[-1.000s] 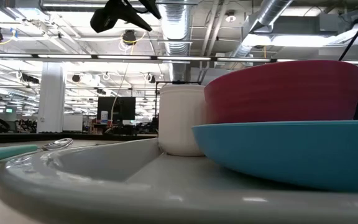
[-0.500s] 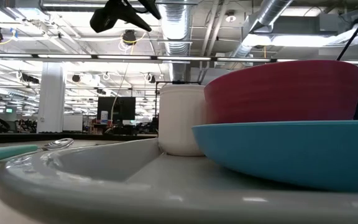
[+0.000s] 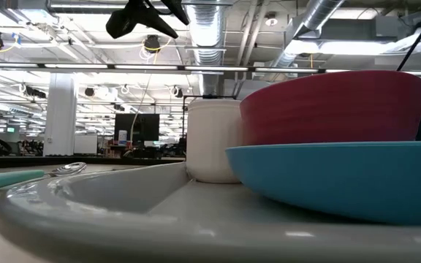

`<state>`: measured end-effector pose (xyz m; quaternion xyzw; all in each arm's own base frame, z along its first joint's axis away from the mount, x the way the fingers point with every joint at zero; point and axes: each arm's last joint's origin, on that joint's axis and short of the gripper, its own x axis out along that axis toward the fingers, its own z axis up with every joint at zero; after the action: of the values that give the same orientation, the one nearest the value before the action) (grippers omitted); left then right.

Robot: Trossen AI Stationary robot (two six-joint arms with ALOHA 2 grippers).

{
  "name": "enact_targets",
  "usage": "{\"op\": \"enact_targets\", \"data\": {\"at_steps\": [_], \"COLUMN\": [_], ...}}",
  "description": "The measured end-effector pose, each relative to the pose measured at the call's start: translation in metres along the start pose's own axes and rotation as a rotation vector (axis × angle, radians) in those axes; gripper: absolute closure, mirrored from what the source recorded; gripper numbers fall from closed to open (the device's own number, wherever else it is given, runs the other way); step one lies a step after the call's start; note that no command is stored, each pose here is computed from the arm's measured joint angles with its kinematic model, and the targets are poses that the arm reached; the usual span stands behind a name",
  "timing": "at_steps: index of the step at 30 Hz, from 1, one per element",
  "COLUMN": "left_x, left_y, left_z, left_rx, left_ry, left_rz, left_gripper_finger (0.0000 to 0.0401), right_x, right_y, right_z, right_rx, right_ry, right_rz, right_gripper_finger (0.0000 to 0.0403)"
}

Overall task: Set up tray
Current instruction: Put the brown napkin on the gray tray

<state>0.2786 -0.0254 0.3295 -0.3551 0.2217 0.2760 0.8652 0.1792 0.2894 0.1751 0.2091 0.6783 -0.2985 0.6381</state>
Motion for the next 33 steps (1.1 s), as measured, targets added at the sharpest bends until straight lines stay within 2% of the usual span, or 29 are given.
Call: {"op": "enact_targets", "data": {"at_steps": [2, 9, 14, 19, 21, 24, 29, 33], "left_x": [0.000, 0.000, 0.000, 0.000, 0.000, 0.000, 0.000, 0.000], "left_y": [0.000, 0.000, 0.000, 0.000, 0.000, 0.000, 0.000, 0.000], "left_z": [0.000, 0.000, 0.000, 0.000, 0.000, 0.000, 0.000, 0.000], "left_rx": [0.000, 0.020, 0.033, 0.034, 0.034, 0.034, 0.023, 0.019], "left_ry": [0.000, 0.000, 0.000, 0.001, 0.001, 0.001, 0.001, 0.003], "left_rz": [0.000, 0.000, 0.000, 0.000, 0.000, 0.000, 0.000, -0.002], "left_gripper_finger": [0.0274, 0.0274, 0.0274, 0.0274, 0.0274, 0.0274, 0.0274, 0.0274], "right_x": [0.009, 0.038, 0.055, 0.059, 0.059, 0.066, 0.084, 0.089], "right_y": [-0.001, -0.019, -0.033, -0.050, -0.058, -0.064, -0.086, -0.096], "right_z": [0.003, 0.017, 0.028, 0.040, 0.045, 0.053, 0.065, 0.075], "right_rx": [0.010, 0.027, 0.010, 0.003, 0.000, 0.001, 0.040, -0.019], "right_ry": [0.020, 0.015, 0.062, 0.048, -0.001, -0.060, -0.062, -0.047], "right_rz": [0.003, -0.112, -0.170, -0.350, -0.434, -0.445, -0.535, -0.585], "right_gripper_finger": [0.0345, 0.0345, 0.0345, 0.0345, 0.0345, 0.0345, 0.0345, 0.0345]}}
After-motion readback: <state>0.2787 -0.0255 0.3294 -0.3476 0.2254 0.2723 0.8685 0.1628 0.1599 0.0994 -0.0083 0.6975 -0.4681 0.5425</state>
